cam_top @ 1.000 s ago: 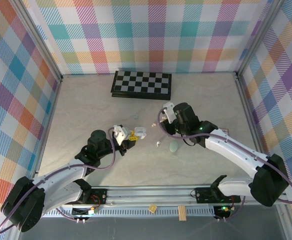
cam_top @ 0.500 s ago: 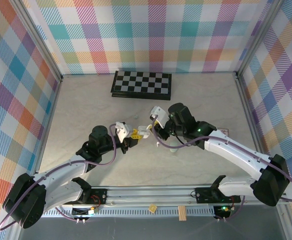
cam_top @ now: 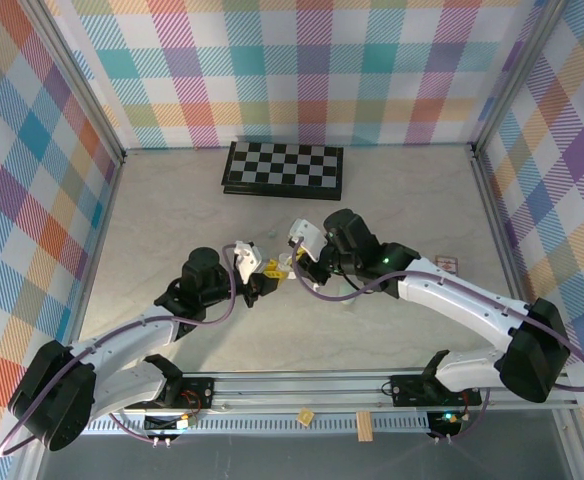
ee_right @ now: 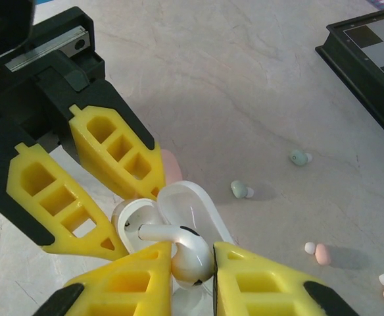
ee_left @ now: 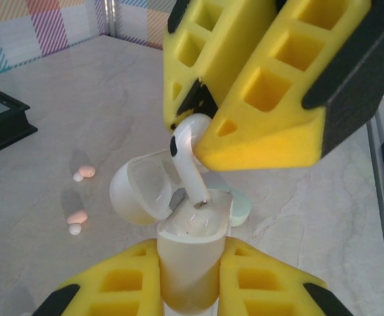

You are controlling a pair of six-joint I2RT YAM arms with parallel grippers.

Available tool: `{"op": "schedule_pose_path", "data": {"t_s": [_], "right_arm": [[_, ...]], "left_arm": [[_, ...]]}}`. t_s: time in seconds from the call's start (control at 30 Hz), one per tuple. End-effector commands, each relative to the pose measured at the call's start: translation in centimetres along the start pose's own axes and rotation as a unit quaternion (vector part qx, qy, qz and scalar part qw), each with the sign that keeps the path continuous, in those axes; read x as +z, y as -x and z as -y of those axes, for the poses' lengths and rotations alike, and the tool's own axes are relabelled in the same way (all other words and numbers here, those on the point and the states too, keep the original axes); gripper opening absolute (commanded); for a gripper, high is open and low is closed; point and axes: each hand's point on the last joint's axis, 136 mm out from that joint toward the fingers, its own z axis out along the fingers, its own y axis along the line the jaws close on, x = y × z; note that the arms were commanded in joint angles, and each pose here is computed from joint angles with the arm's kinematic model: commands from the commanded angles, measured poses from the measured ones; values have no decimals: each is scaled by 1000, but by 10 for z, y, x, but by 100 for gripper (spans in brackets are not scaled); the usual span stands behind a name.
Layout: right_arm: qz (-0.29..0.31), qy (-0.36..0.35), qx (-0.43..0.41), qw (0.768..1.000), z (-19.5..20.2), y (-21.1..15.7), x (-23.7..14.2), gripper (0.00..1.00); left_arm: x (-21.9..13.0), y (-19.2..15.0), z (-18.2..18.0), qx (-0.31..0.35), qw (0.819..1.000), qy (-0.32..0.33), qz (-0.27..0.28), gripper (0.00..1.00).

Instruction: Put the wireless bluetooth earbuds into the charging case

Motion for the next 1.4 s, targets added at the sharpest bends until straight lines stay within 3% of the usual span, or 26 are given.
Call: {"op": "schedule_pose_path", "data": {"t_s": [0.0,0.5,1.03,1.23,1.37], "right_arm": [[21,5,-15,1000,-2,17,3,19],[15,45,-34,998,-20,10,7,19],[25,78,-56,995,-36,13,-10,34],[60,70,-34,995,-32,26,-22,39],[110,61,15,992,-17,39,-40,51]], "left_arm": [[1,21,0,1,1000,-12,21,0],[1,23,-1,-6,1000,-10,22,0],[1,27,-2,-11,999,-7,44,0],[0,28,-2,-5,998,-5,57,0],[-3,28,-2,2,997,-1,74,0]]}}
